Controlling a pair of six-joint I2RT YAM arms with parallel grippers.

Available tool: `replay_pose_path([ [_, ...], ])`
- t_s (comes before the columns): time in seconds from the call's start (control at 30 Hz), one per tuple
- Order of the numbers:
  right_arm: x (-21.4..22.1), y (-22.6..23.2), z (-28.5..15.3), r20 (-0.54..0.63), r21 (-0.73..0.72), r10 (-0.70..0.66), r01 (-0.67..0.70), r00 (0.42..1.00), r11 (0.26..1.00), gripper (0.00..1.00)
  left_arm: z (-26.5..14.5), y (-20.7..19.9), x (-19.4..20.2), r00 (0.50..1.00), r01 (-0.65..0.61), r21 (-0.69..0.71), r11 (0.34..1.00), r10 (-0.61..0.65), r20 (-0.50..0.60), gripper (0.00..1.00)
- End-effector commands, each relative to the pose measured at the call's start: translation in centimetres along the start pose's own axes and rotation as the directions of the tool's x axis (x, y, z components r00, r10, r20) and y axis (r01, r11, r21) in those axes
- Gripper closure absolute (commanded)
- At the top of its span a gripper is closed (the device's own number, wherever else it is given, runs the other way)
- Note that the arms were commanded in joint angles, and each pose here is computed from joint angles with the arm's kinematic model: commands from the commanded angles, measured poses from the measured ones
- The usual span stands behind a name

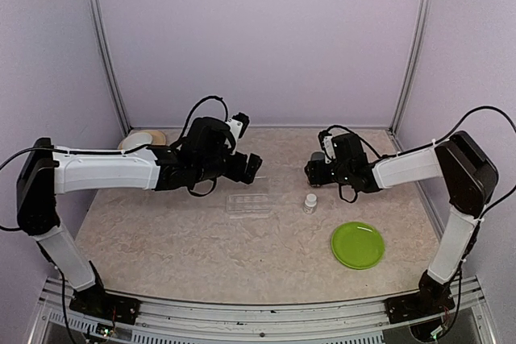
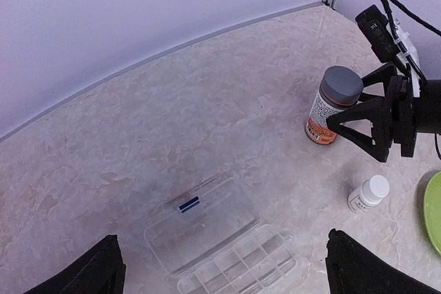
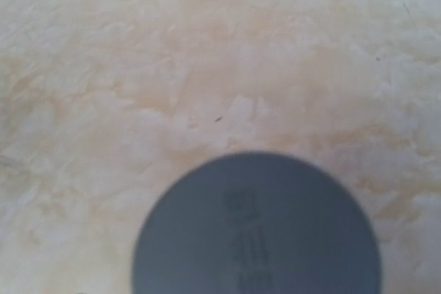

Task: Sort the pills into containers
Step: Pick up the pill bottle from the center of the board, then place the pill bottle at the center of the board.

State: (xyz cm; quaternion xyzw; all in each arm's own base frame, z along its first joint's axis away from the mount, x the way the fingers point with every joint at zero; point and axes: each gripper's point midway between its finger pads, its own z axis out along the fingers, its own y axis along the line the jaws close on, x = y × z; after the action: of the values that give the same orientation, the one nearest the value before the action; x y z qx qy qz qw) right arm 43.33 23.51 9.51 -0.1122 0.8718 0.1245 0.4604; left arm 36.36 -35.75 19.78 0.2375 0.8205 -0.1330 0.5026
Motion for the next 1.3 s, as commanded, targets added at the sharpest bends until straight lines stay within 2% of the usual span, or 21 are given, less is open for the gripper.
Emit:
replay_pose_path([
  [0.0, -0.8, -0.8, 1.3, 0.024, 0.026, -0.014, 0.014, 1.0, 1.0, 0.24, -2.5, 0.7, 0.0, 0.998, 0.056, -0.037, 0.998, -0.054, 0.041, 0.01],
  [0.17, -0.8, -1.0, 1.8, 0.028, 0.037, -0.025, 0.024, 0.999, 0.999, 0.43, -4.9, 1.2, 1.1, 0.995, 0.089, -0.05, 0.995, -0.087, 0.045, 0.01],
  [0.3, -1.3, -1.0, 2.0, 0.046, 0.045, -0.038, 0.036, 0.998, 0.998, 0.52, -6.8, 1.5, 1.8, 0.993, 0.109, -0.058, 0.992, -0.106, 0.049, 0.01],
  [0.5, -2.1, -0.8, 1.6, 0.069, 0.033, -0.053, 0.051, 0.996, 0.998, 0.53, -9.5, 2.5, 2.2, 0.989, 0.139, -0.093, 0.986, -0.134, 0.059, 0.01],
  [0.87, -4.3, 1.5, -1.7, 0.127, -0.056, -0.092, 0.099, 0.988, 0.993, 0.53, -13.0, 4.1, 1.8, 0.979, 0.2, -0.157, 0.967, -0.191, 0.07, 0.01],
  [1.07, -4.7, 5.9, -4.7, 0.149, -0.116, -0.184, 0.202, 0.972, 0.972, 0.52, -13.7, 3.7, 3.0, 0.978, 0.206, -0.176, 0.963, -0.198, 0.061, 0.01],
  [1.27, -4.2, 11.1, -9.6, 0.182, -0.21, -0.246, 0.282, 0.952, 0.936, 0.52, -14.5, 3.7, 3.0, 0.974, 0.224, -0.167, 0.96, -0.214, 0.079, 0.01],
])
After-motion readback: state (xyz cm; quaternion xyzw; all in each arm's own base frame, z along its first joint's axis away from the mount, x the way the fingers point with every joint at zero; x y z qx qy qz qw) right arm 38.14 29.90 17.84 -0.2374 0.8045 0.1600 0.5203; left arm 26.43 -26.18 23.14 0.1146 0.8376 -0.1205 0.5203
